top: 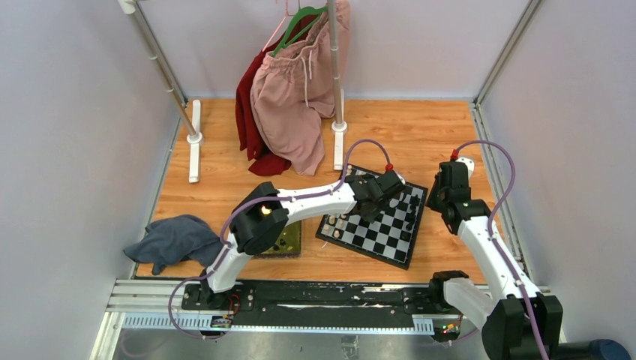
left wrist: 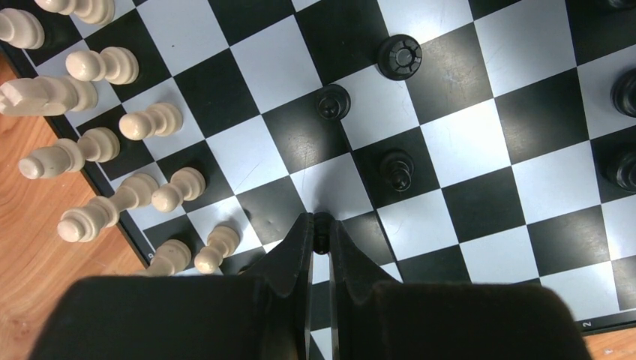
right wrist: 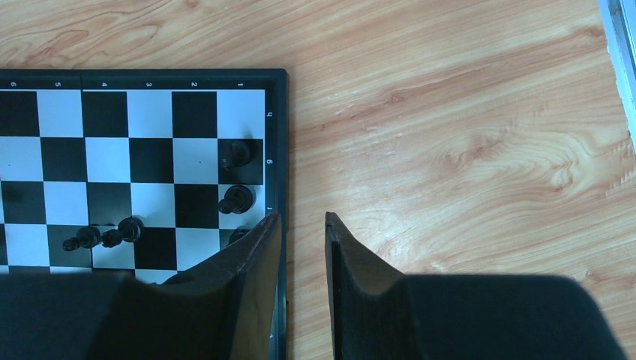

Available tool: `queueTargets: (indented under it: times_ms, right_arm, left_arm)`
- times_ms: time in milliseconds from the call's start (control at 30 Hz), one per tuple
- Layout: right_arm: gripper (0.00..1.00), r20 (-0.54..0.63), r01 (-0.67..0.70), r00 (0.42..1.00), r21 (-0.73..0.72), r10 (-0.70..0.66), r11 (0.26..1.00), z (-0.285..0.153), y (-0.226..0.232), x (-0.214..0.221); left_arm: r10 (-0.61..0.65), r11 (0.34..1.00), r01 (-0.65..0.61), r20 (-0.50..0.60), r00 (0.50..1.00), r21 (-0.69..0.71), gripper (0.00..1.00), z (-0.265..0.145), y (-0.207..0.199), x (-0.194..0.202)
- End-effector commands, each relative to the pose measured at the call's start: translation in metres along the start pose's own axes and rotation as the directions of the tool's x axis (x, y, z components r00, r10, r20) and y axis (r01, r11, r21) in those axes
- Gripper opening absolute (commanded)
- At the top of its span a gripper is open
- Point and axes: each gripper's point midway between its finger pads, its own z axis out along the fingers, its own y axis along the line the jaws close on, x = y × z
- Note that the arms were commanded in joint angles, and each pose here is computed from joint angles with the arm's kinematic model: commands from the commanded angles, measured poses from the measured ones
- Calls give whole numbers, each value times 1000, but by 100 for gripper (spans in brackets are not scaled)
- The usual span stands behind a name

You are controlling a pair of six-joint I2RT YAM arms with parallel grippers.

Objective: Set up the chess pieces on the board
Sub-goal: Place the chess piece on the chessboard.

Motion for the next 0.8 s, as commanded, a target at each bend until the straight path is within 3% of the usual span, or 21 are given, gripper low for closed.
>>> queueTargets:
  times_ms: [0,133,467,633,767]
  right_arm:
    - [33,5,-23,1000,34,23,999,0,-9,4]
    - [33,1,-22,1000,34,22,999,0,-10,6]
    - [33,1,-21,1000,24,20,1000,-1,-8,5]
    - [33,-3,-17,1000,20,17,1000,-2,-8,6]
    - [33,2,-14,1000,20,14,1000,-5,-9,5]
  left_arm:
    - [2,1000,-2,21,1000,2,0,8,-5,1]
    - [1,1000,-1,17,1000,1,1,10,-6,2]
    - [-8,999,8,16,1000,-32,21,7,1,4]
    - [-16,999,17,24,1000,-33,35,2,2,2]
    - [-27,999,28,30,999,-29,37,-2,2,0]
